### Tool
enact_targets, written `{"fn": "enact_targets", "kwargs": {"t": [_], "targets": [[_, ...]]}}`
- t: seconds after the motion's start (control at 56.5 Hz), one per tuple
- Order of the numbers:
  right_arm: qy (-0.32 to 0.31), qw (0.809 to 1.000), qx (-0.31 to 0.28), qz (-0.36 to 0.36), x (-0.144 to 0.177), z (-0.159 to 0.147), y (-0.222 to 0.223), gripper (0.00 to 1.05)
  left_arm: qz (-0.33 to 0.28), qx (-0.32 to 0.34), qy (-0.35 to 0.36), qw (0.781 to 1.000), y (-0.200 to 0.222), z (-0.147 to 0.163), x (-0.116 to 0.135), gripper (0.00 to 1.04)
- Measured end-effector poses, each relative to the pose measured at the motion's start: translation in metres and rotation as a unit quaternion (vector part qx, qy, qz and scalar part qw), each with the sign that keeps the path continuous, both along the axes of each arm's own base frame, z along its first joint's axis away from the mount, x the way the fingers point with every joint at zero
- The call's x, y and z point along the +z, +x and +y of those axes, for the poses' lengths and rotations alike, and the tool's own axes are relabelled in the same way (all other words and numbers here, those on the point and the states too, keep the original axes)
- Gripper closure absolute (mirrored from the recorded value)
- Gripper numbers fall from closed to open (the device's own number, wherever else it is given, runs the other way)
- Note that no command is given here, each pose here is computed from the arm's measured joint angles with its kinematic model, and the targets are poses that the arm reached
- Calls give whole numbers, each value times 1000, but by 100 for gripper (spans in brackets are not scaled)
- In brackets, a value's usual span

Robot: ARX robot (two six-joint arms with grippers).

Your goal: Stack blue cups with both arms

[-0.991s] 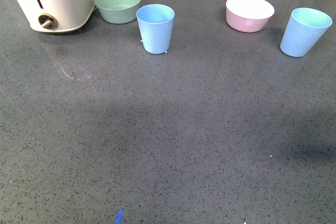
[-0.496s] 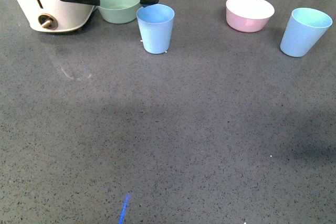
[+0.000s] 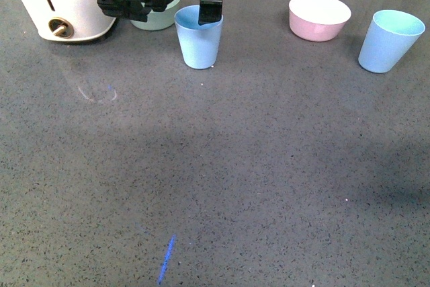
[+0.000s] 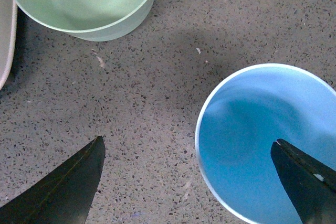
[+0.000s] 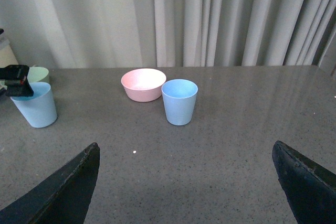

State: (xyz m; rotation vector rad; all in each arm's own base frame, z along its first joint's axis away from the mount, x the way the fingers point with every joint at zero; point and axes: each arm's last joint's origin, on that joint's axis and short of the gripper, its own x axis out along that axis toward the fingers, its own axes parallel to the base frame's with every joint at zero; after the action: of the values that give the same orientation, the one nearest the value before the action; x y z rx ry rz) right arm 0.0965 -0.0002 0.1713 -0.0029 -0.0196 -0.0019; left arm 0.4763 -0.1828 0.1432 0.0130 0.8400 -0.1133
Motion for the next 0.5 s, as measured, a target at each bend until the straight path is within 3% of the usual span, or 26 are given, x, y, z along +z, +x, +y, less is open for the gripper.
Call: {"fn": "enact_targets", "kwargs": {"t": [0.106,0.265,0.496], "targets": [[0,1000,0,0,0,0,0,9,5,2,3,1000,3,-3,-3,11],[0,1000,0,0,0,0,0,9,16,4,4,1000,4,-8,-6,39],[0,1000,0,0,0,0,0,9,26,9,-5,1000,2,-13,-2,71]]}}
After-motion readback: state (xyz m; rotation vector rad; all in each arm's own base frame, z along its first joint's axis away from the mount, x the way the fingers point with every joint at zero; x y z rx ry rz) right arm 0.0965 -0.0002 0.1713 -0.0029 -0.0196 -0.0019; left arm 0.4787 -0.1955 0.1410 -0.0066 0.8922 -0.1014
